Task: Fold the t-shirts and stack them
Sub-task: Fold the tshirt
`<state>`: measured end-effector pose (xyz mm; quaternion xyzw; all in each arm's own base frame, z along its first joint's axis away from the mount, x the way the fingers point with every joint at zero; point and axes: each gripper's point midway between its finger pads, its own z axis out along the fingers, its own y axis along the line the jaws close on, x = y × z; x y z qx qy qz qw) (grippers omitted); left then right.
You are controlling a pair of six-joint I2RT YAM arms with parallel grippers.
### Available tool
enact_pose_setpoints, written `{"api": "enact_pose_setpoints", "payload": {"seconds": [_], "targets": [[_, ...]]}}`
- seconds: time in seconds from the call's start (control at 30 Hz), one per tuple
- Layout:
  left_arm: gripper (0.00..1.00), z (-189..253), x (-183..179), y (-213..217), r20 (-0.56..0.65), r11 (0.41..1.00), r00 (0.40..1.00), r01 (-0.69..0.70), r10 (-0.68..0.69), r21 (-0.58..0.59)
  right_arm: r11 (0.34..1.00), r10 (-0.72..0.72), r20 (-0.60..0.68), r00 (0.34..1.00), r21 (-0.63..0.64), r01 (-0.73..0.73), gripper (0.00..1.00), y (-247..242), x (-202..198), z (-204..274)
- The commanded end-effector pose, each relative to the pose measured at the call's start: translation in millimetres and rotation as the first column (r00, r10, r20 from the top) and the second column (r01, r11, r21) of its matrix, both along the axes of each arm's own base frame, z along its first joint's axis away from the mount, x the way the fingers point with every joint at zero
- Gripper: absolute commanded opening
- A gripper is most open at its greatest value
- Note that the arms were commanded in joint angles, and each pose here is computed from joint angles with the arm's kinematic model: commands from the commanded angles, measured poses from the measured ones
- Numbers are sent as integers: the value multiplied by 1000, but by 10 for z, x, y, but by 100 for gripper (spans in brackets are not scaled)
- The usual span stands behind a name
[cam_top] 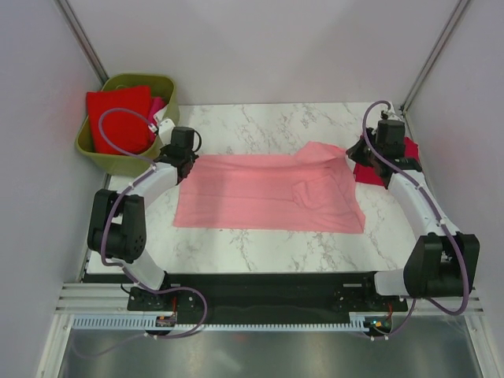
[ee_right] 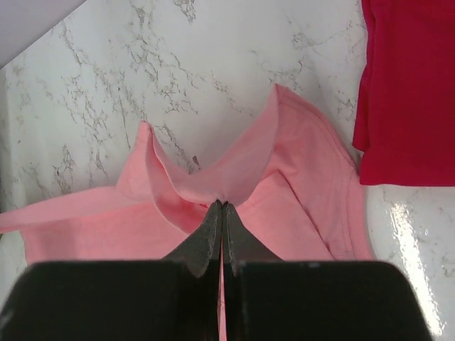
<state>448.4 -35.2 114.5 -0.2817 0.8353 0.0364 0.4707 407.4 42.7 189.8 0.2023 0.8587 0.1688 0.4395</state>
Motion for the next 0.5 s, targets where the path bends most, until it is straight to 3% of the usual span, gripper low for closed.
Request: {"api": "enact_pose_setpoints", "payload": {"seconds": [0.0, 0.47], "targets": [[2, 233, 87, -29, 94, 1000, 995, 19, -18, -6, 997, -44, 32, 999, -55, 46, 0, -137, -108, 94], [2, 175, -119, -45, 92, 999, 995, 32, -30, -17, 993, -101, 0, 995, -67, 100, 0, -301, -398, -85]]}}
